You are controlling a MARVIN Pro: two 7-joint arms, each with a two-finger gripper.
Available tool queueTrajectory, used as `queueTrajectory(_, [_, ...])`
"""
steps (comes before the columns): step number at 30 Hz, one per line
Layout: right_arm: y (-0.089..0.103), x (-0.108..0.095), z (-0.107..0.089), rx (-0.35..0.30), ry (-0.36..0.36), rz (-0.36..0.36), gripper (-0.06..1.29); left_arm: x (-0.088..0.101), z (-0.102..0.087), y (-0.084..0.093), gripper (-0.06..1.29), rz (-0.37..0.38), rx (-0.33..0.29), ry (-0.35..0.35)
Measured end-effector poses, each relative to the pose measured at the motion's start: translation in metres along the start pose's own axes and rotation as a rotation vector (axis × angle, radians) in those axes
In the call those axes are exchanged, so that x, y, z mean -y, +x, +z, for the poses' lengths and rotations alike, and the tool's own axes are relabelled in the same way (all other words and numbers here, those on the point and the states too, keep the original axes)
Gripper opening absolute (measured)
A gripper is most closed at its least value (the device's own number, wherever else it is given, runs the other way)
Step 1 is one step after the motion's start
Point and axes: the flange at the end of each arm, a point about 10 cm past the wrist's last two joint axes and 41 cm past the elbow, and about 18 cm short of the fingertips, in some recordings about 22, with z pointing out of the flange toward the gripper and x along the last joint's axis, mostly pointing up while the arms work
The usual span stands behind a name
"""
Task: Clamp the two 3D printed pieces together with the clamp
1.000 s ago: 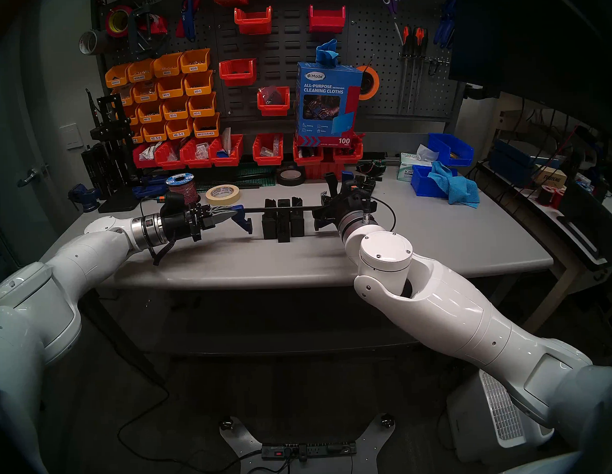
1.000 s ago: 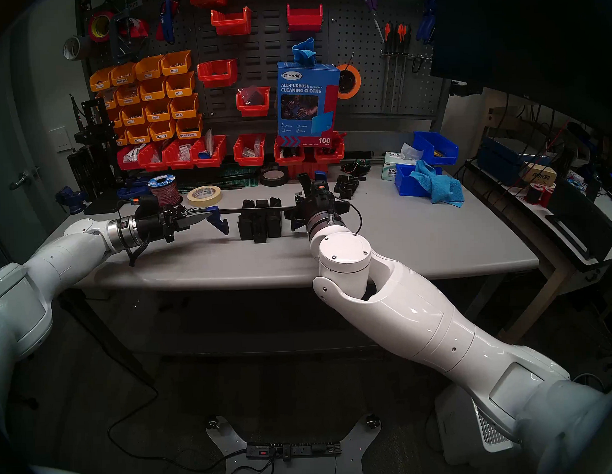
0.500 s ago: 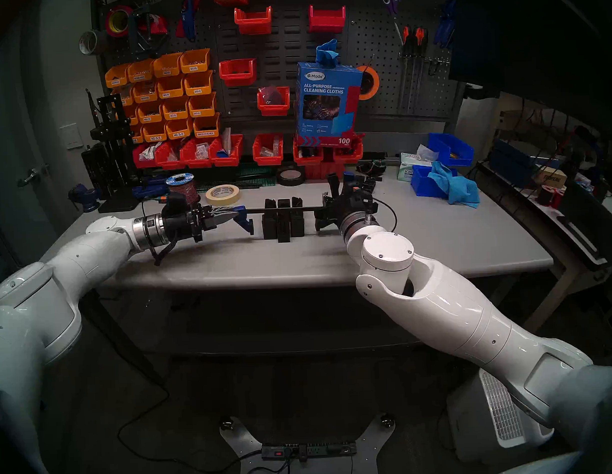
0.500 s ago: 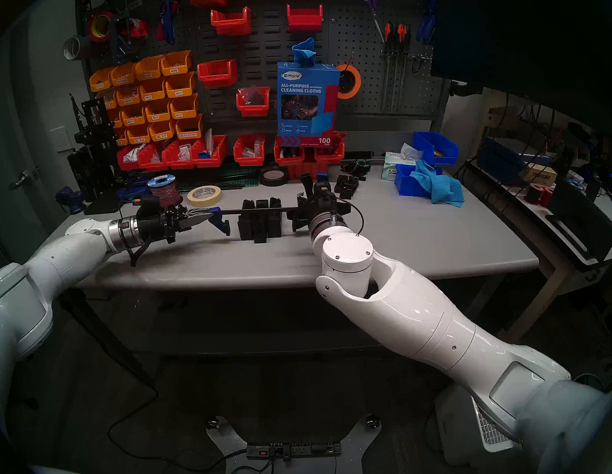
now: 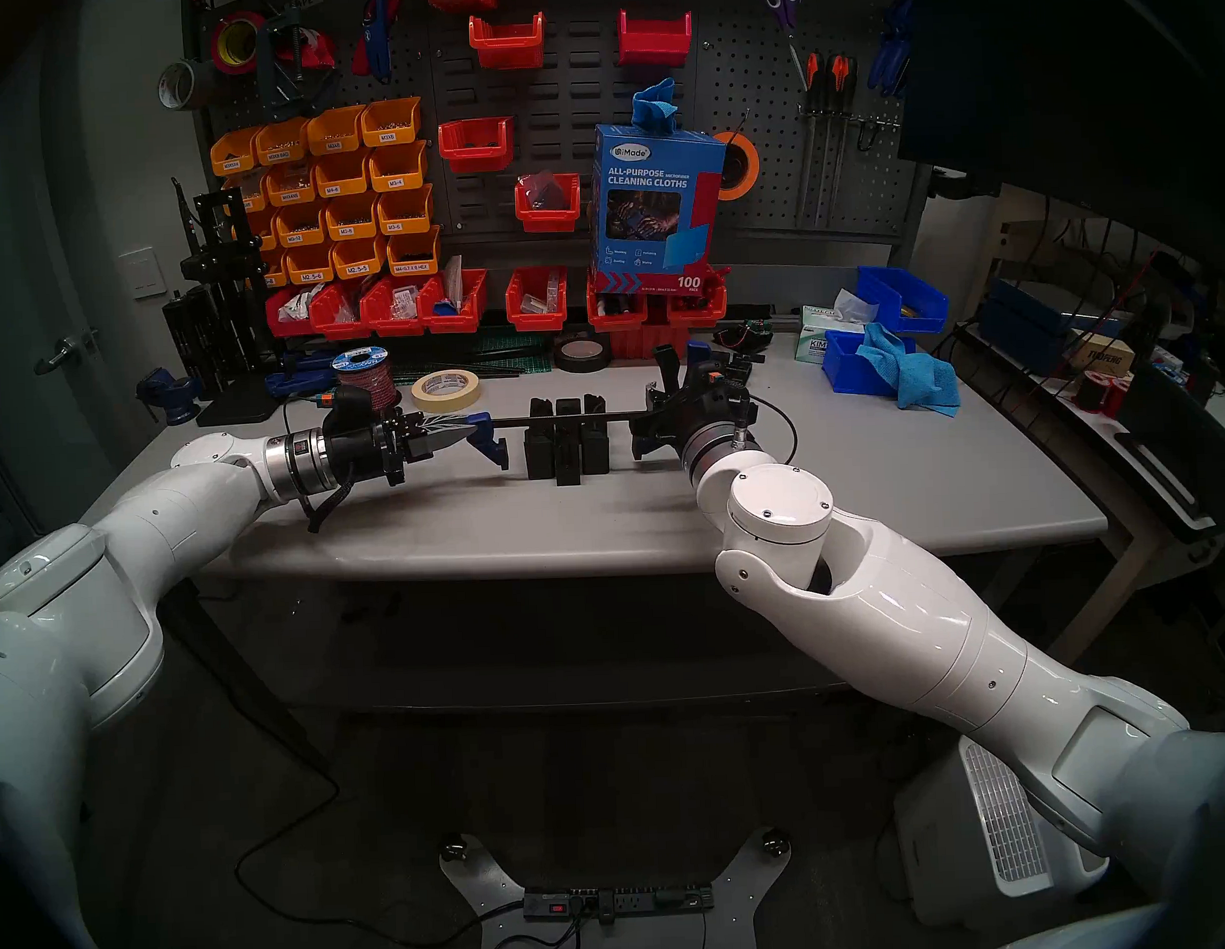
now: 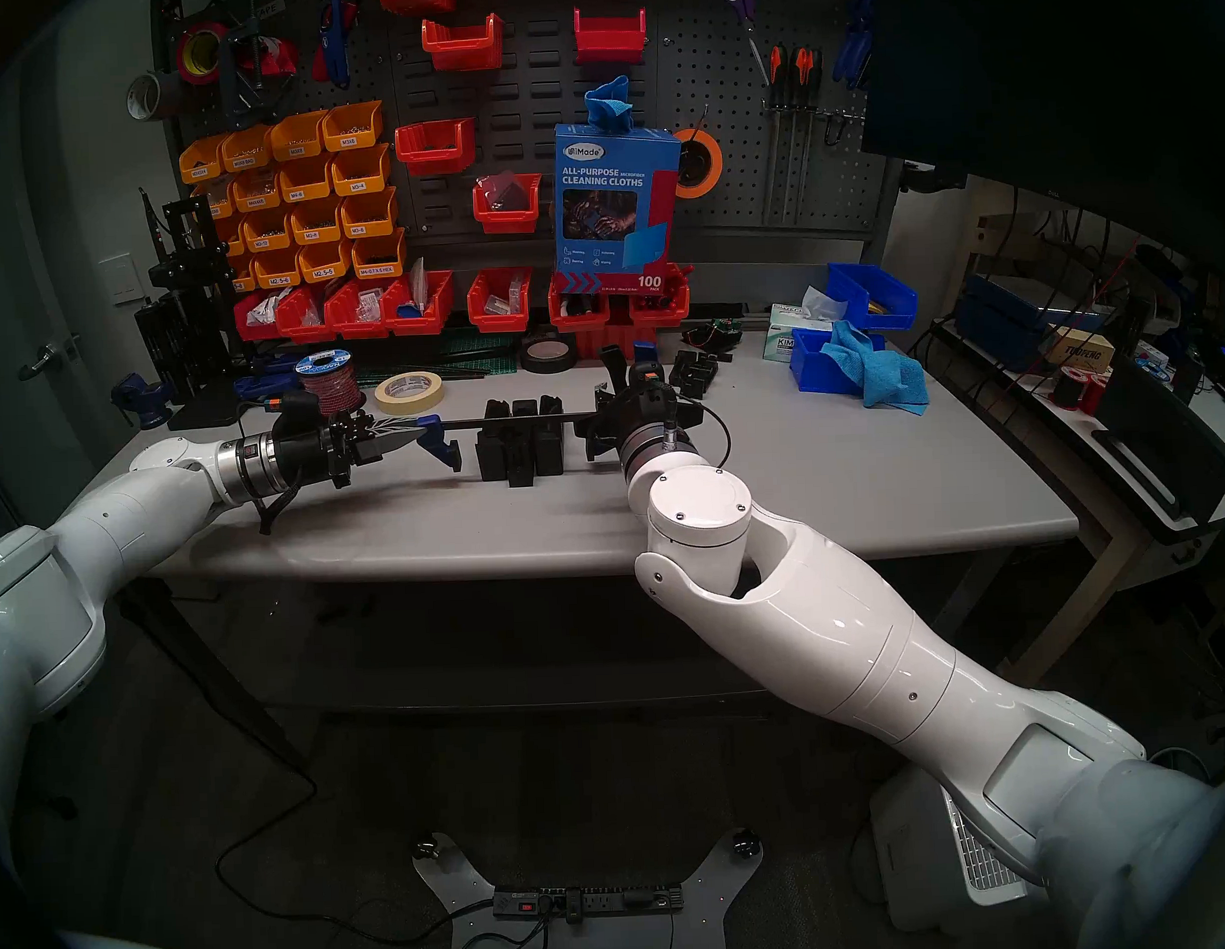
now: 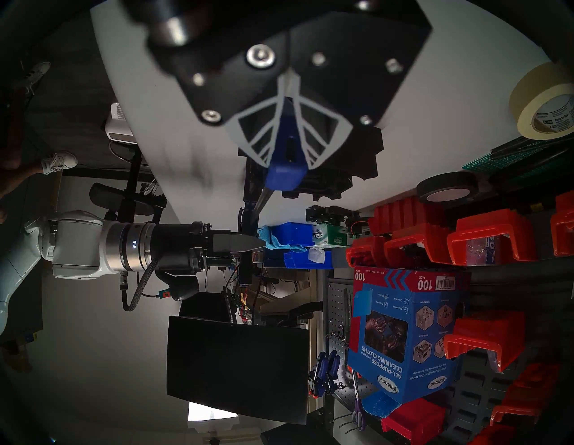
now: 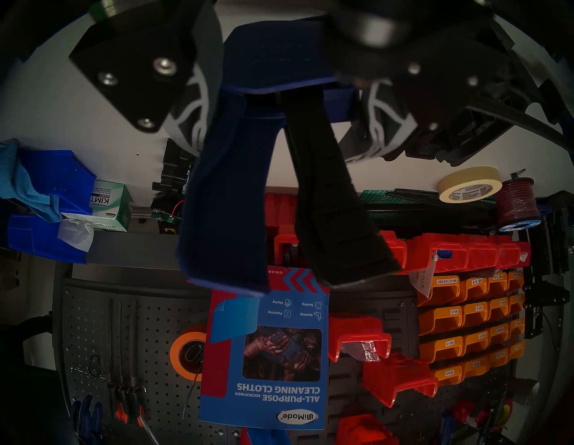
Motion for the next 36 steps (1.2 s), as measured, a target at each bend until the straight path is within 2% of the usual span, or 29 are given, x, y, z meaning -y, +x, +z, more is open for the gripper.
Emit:
queueTrajectory(13, [-0.001, -0.006, 0.0, 0.003, -0.009, -0.006, 0.55, 0.008, 0.012, -0.002, -0.02, 0.012, 0.041, 0.018])
queueTrajectory(36, [-0.006, -0.008, 0.011, 0.01, -0.011, 0.017, 0.54, 0.019, 0.019, 0.004, -0.02, 0.044, 0.079, 0.056])
